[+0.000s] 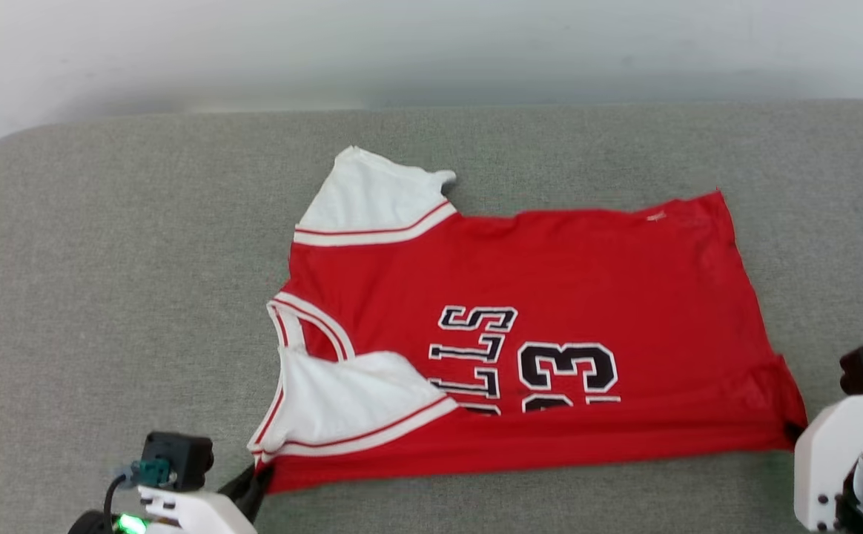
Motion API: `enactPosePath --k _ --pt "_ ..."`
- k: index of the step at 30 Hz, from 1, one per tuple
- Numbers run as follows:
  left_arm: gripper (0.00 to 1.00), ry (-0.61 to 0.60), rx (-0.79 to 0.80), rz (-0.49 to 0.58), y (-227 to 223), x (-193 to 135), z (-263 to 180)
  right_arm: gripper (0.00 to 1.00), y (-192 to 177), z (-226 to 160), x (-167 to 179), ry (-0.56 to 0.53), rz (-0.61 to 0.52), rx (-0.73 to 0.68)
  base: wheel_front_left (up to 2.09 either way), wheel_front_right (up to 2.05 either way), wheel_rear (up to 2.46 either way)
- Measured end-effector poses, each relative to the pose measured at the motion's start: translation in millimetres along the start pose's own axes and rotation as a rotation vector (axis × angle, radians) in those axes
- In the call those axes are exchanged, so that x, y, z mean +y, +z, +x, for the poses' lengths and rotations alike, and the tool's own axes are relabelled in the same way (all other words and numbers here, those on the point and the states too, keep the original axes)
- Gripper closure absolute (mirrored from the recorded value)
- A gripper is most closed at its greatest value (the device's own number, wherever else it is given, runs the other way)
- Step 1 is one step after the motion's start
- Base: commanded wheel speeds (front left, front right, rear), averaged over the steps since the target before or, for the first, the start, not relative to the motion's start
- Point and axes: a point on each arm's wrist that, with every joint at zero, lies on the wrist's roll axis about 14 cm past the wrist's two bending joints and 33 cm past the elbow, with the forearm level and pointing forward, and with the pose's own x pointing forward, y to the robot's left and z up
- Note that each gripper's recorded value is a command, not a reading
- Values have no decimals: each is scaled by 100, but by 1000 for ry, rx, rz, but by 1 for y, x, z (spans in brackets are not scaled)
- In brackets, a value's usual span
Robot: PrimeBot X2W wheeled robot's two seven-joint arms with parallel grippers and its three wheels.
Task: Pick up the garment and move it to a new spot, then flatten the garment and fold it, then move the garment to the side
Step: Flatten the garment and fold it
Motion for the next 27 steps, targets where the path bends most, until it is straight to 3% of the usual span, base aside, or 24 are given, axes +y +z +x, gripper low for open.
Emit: enactPosePath --k 15,16,17,18,19,27 --pt "100 -37 146 -54 -52 -15 -5 100 -53 -16 -3 -6 53 134 0 0 0" --pt "82 -35 149 -56 -53 -14 -4 59 -55 -14 -2 -3 57 137 0 0 0" --pt "82 -35 152 -54 -54 -14 -4 59 -56 -13 -2 -2 55 135 0 0 0" --pt "24 -33 149 -52 -54 -13 -3 0 -55 -13 -2 -5 52 126 0 0 0" --pt "0 -30 145 -49 -53 -12 -2 0 -54 -12 -4 -10 51 120 0 0 0" --pt "0 2 -40 -28 -13 -1 3 0 -21 -13 -9 -20 31 -24 0 0 0"
